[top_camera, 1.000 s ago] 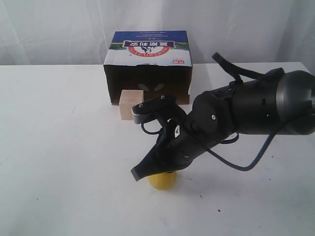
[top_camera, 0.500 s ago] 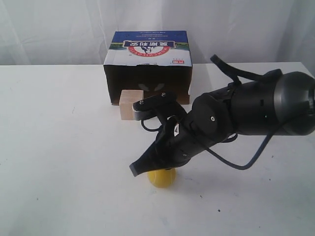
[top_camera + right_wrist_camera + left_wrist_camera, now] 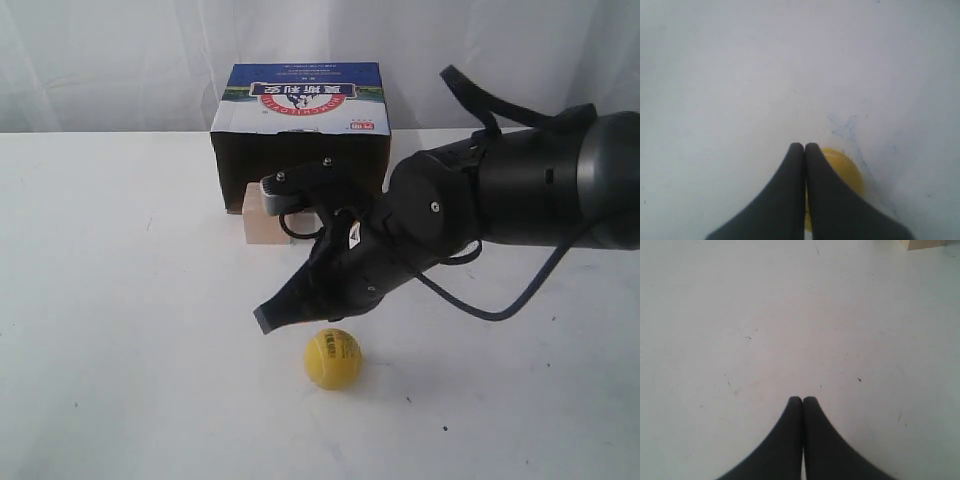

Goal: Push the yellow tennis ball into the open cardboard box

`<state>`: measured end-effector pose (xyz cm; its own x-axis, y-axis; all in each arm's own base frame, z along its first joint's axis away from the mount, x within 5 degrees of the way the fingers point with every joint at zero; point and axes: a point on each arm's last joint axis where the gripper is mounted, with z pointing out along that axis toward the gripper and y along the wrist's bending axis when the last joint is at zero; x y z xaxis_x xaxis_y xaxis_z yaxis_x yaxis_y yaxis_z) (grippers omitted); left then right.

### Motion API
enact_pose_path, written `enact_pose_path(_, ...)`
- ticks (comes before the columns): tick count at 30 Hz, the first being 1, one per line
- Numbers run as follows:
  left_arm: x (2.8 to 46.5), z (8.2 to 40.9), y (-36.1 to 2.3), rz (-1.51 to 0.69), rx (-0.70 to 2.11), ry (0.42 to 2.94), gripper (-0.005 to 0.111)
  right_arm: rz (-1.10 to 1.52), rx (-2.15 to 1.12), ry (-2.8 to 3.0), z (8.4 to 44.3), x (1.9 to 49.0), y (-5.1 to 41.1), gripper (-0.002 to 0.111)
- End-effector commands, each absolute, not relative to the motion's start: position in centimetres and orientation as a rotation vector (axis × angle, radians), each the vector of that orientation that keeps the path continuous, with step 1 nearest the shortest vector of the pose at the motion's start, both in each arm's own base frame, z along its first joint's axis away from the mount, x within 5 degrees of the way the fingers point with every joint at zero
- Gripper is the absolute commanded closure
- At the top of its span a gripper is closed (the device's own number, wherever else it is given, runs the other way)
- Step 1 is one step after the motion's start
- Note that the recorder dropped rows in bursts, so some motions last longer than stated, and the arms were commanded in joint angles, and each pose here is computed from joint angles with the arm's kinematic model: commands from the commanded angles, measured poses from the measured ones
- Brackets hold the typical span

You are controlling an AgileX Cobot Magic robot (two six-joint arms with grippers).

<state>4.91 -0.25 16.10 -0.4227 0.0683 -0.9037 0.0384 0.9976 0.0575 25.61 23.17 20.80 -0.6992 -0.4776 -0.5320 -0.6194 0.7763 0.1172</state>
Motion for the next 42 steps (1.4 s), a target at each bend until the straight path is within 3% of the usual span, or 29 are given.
enact_pose_path(1,4.8,15.8,-0.3,0.019,0.063,2.027,0.107,0.381,-0.863,2.668,20.3,24.3,22.4,0.108)
enact_pose_path(16,4.8,15.8,-0.3,0.019,0.063,2.027,0.107,0.330,-0.902,2.749,16.2,24.7,22.7,0.108)
enact_pose_path(26,4.8,15.8,-0.3,0.019,0.063,2.027,0.107,0.186,-0.838,2.618,17.0,27.8,21.0,0.108)
enact_pose_path(34,4.8,15.8,-0.3,0.019,0.063,2.027,0.107,0.106,-0.825,2.443,21.7,30.7,19.7,0.108)
enact_pose_path(42,4.8,15.8,-0.3,0.019,0.063,2.027,0.107,0.031,-0.793,2.553,20.7,30.2,18.7,0.108)
